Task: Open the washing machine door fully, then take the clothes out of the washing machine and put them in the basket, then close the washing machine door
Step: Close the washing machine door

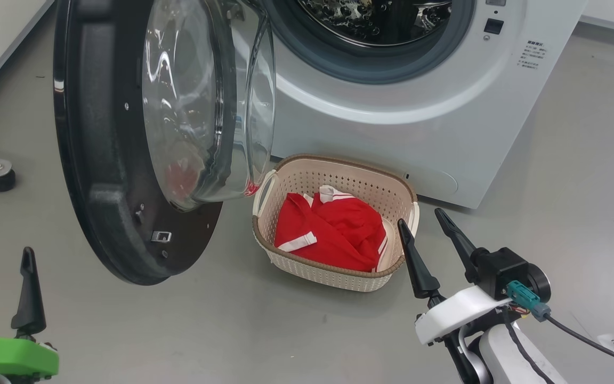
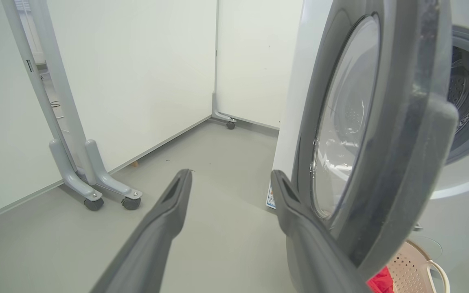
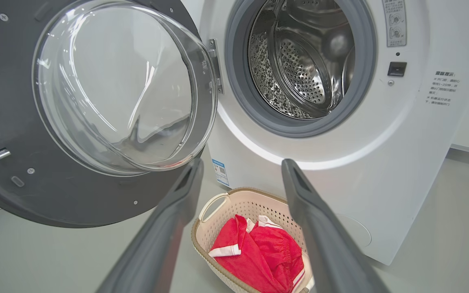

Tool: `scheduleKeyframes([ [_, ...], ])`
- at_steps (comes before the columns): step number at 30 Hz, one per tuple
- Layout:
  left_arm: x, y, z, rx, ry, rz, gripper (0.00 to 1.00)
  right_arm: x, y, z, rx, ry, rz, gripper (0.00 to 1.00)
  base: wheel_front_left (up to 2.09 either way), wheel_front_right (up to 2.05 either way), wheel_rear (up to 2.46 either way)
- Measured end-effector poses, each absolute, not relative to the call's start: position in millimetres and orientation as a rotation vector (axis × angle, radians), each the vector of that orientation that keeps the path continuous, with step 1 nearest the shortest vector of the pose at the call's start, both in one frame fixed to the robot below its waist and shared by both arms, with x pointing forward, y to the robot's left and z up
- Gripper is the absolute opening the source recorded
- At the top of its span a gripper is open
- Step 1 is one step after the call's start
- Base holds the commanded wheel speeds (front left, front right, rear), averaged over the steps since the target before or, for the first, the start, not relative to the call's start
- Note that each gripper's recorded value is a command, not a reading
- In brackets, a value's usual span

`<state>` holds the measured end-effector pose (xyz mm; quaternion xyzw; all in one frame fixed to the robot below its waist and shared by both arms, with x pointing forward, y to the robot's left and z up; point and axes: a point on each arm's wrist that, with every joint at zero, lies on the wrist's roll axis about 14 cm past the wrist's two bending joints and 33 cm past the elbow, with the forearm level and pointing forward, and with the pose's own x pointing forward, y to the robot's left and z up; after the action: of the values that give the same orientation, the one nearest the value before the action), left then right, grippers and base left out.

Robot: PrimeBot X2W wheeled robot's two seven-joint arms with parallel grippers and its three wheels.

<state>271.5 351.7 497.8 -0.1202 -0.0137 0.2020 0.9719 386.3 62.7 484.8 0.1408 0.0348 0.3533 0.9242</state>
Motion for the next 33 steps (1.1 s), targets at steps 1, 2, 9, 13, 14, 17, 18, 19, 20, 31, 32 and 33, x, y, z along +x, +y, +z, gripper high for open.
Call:
scheduleKeyframes([
  [1,271.0,352.3,498.2,-0.238,-0.034,0.408,1.0,386.2,62.8,485.1,0.29,0.071,0.725,1.0,0.0,0.0,0.0],
  [2,270.7,352.8,497.7,-0.236,-0.034,0.409,1.0,386.1,62.9,485.2,0.29,0.071,0.725,1.0,0.0,0.0,0.0],
  [9,269.3,352.3,491.2,-0.233,-0.017,0.407,1.0,385.2,63.5,485.9,0.295,0.071,0.727,1.0,0.0,0.0,0.0],
  [13,268.7,351.1,487.4,-0.233,-0.009,0.406,1.0,385.0,63.7,486.6,0.296,0.069,0.728,1.0,0.0,0.0,0.0],
  [14,268.2,351.4,486.3,-0.234,-0.008,0.408,1.0,384.9,63.8,486.8,0.296,0.069,0.729,1.0,0.0,0.0,0.0],
  [17,267.4,351.8,484.5,-0.234,-0.003,0.41,1.0,384.6,64.1,487.3,0.296,0.067,0.73,1.0,0.0,0.0,0.0],
  [18,267.4,351.7,484.3,-0.234,-0.002,0.41,1.0,384.5,64.2,487.4,0.296,0.067,0.731,1.0,0.0,0.0,0.0],
  [19,267.4,351.7,484.6,-0.233,-0.005,0.41,1.0,384.3,64.3,487.5,0.296,0.067,0.731,1.0,0.0,0.0,0.0],
  [20,267.4,351.7,484.5,-0.232,-0.004,0.409,1.0,384.3,64.4,487.6,0.296,0.067,0.731,1.0,0.0,0.0,0.0],
  [31,265.1,353.2,479.4,-0.229,0.008,0.414,1.0,383.2,65.3,488.4,0.296,0.065,0.735,1.0,0.0,0.0,0.0],
  [32,265.2,353.0,479.2,-0.229,0.008,0.413,1.0,383.0,65.4,488.4,0.296,0.065,0.736,1.0,0.0,0.0,0.0],
  [33,265.2,352.8,479.0,-0.228,0.009,0.412,1.0,382.9,65.5,488.4,0.296,0.066,0.736,1.0,0.0,0.0,0.0],
])
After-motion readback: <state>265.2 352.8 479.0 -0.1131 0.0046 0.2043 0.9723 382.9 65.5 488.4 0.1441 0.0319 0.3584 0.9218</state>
